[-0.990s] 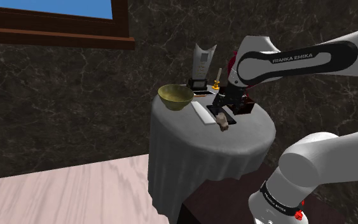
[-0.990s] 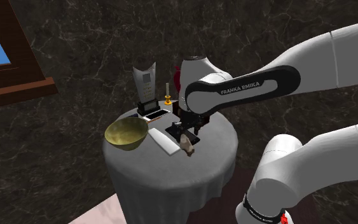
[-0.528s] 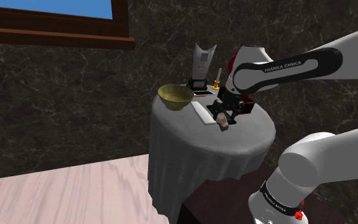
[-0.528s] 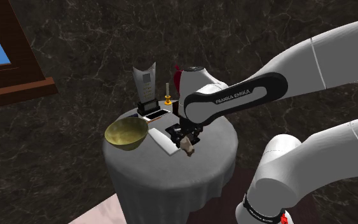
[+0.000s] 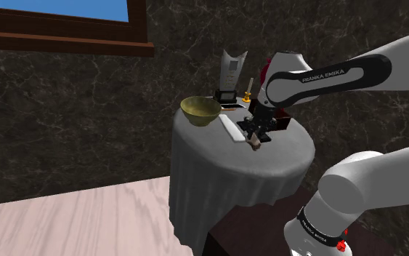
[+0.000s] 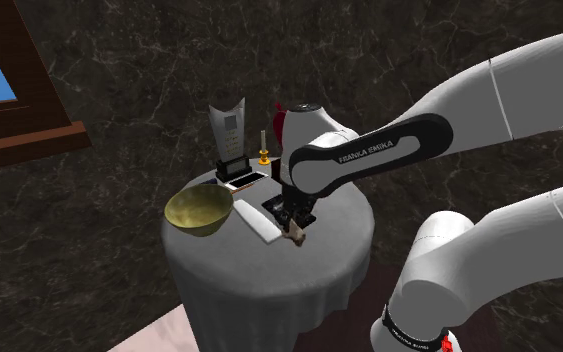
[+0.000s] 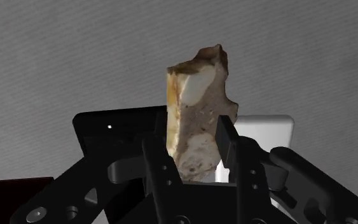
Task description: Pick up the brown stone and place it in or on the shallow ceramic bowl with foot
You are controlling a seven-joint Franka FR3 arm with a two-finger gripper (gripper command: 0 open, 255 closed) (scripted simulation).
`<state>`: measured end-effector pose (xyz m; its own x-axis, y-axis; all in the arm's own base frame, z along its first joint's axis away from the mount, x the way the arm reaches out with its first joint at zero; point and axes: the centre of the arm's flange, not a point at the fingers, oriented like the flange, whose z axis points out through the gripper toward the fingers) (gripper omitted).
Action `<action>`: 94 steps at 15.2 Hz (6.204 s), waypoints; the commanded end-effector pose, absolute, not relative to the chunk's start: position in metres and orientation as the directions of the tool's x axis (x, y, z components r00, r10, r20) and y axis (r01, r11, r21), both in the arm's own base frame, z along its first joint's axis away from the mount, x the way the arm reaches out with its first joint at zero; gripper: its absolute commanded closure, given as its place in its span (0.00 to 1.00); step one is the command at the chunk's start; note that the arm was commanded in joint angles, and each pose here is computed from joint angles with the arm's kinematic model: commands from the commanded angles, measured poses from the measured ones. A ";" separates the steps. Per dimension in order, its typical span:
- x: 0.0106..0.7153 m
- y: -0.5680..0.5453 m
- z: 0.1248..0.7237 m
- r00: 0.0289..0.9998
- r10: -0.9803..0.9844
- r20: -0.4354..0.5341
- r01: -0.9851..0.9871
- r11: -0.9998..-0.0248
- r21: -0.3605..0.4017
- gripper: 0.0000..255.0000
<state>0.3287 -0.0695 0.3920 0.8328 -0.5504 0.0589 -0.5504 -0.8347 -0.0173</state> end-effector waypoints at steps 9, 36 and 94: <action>0.328 -0.070 0.395 0.833 -0.550 0.055 -0.551 -0.835 -0.014 1.00; 0.351 -0.066 0.379 0.758 -0.596 -0.266 -0.611 -0.791 0.034 1.00; 0.369 -0.027 0.453 0.900 -0.389 -0.198 -0.362 -0.918 0.161 1.00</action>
<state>0.3692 -0.0281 0.4476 0.8997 -0.3892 -0.1978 -0.3618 -0.9182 0.1611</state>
